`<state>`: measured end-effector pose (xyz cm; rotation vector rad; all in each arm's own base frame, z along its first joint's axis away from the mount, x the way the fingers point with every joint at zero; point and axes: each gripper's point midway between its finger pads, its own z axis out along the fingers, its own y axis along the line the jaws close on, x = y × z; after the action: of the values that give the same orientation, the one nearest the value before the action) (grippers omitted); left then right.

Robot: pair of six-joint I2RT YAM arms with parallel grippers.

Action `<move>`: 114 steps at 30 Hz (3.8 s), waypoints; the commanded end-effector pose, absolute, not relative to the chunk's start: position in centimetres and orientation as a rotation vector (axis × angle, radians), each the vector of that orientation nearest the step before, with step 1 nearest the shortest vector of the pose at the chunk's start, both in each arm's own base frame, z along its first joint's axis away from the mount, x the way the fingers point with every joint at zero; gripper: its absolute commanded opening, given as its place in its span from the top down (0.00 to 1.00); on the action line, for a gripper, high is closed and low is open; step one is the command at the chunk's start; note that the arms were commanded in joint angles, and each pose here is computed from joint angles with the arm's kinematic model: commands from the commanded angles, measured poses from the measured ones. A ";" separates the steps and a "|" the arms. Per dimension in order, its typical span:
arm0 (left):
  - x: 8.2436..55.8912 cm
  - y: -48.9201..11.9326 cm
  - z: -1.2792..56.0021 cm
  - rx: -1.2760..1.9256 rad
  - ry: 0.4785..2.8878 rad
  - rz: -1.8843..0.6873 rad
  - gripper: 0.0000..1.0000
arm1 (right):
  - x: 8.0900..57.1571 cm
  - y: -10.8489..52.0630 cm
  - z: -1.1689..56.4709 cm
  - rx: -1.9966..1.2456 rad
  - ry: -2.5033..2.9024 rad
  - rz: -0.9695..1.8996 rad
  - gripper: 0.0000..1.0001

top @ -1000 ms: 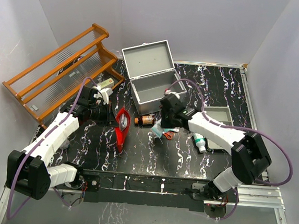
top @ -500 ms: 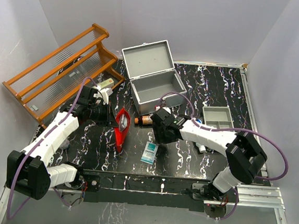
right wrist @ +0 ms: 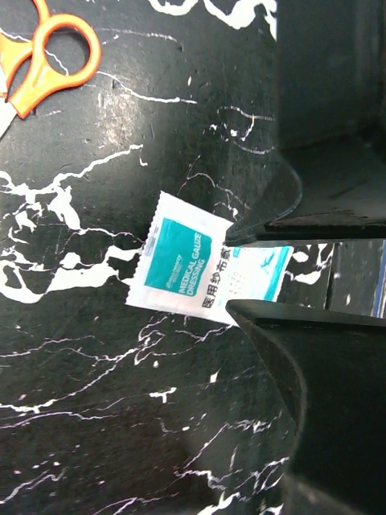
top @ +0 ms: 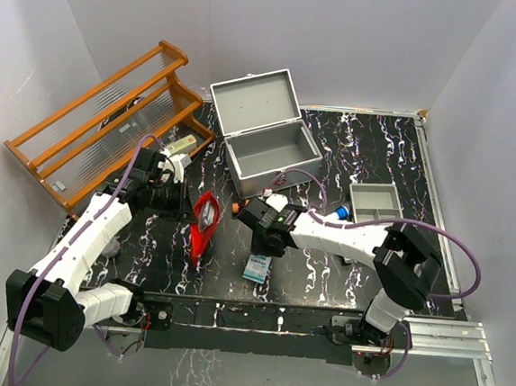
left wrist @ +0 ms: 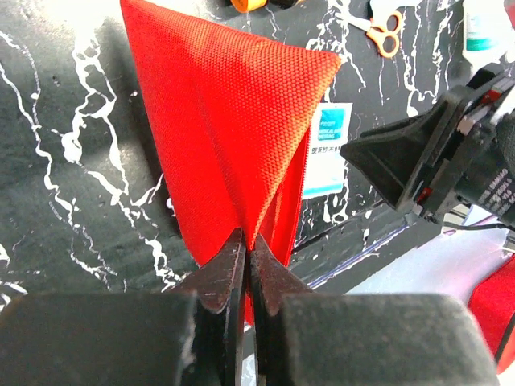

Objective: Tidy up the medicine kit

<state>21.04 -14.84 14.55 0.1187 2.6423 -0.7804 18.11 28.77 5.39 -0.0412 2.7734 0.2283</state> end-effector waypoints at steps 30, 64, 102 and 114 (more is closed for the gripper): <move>18.5 -12.4 15.3 0.098 2.695 -0.632 1.00 | 18.6 31.1 -0.4 0.031 2.819 -0.100 1.00; 19.2 -19.3 20.2 0.435 2.337 -1.208 1.00 | 18.4 38.6 34.5 -0.247 1.608 1.416 1.00; 18.8 -19.6 20.8 0.400 2.358 -1.258 1.00 | 20.9 37.6 24.5 -0.083 1.828 1.215 0.63; 21.6 -18.2 18.9 0.353 2.396 -1.045 1.00 | 21.1 37.9 21.6 -0.031 2.197 0.976 0.48</move>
<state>20.34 -18.28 18.10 0.3229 2.4454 -1.0966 20.96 38.55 23.56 -0.1086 2.0457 1.0948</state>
